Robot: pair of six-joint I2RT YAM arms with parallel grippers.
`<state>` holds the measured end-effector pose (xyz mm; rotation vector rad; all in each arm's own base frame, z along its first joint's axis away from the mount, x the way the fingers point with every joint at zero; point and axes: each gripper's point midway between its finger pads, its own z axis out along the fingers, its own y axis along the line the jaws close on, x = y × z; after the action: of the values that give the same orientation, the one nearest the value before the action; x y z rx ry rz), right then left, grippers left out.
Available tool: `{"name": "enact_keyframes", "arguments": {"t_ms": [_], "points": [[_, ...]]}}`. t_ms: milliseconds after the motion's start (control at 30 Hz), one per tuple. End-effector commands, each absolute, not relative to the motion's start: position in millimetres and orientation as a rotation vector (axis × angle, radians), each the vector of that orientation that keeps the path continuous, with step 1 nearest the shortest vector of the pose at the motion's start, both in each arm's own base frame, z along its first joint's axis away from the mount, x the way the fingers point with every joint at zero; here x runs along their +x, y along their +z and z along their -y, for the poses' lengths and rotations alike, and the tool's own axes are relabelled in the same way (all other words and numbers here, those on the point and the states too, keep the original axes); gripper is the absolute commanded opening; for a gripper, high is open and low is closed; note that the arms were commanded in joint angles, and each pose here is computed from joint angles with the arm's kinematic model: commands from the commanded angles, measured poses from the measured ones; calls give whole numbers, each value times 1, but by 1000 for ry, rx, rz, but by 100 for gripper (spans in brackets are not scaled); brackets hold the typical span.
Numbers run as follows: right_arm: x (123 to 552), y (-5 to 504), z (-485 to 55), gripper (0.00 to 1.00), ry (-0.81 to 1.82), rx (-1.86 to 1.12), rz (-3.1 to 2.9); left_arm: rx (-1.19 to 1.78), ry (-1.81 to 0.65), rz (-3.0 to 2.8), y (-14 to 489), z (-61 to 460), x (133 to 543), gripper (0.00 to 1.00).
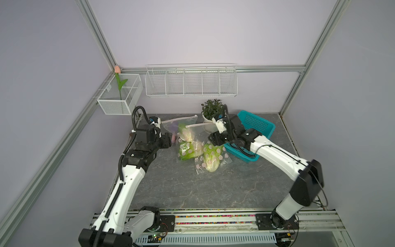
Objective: Put the chinese cabbages into a zipper bag and zip it
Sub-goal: Place the zipper food storage bag at the center of the board, then reset both arms
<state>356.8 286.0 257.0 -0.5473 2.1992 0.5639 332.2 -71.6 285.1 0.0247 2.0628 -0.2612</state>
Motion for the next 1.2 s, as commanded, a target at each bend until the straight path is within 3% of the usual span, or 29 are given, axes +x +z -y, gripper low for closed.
{"name": "enact_keyframes", "arguments": {"t_ms": [0,200,333,433,533,833,1000,1033,1167], "points": [[351,248,-223,73,550,-349,-2168,-73,-155,-1908,292,51,332,67],[362,209,-41,78,-5,118,-1886,-405,301,-1663,266,-19,334,68],[352,165,20,80,-261,246,-1885,-548,567,-1661,223,-51,331,69],[350,144,30,81,-314,239,-1851,-514,621,-1722,186,-56,335,72],[355,136,31,82,-311,201,-1807,-468,468,-1800,150,-57,348,74],[372,113,16,99,-216,82,-1788,-242,99,-1833,142,-31,390,81],[364,112,11,92,-199,51,-1702,-194,60,-1808,120,-25,392,92],[364,110,12,89,-198,55,-1726,-190,61,-1798,119,-24,392,100],[365,110,17,89,-223,80,-1715,-288,110,-1803,118,-39,389,99]]}}
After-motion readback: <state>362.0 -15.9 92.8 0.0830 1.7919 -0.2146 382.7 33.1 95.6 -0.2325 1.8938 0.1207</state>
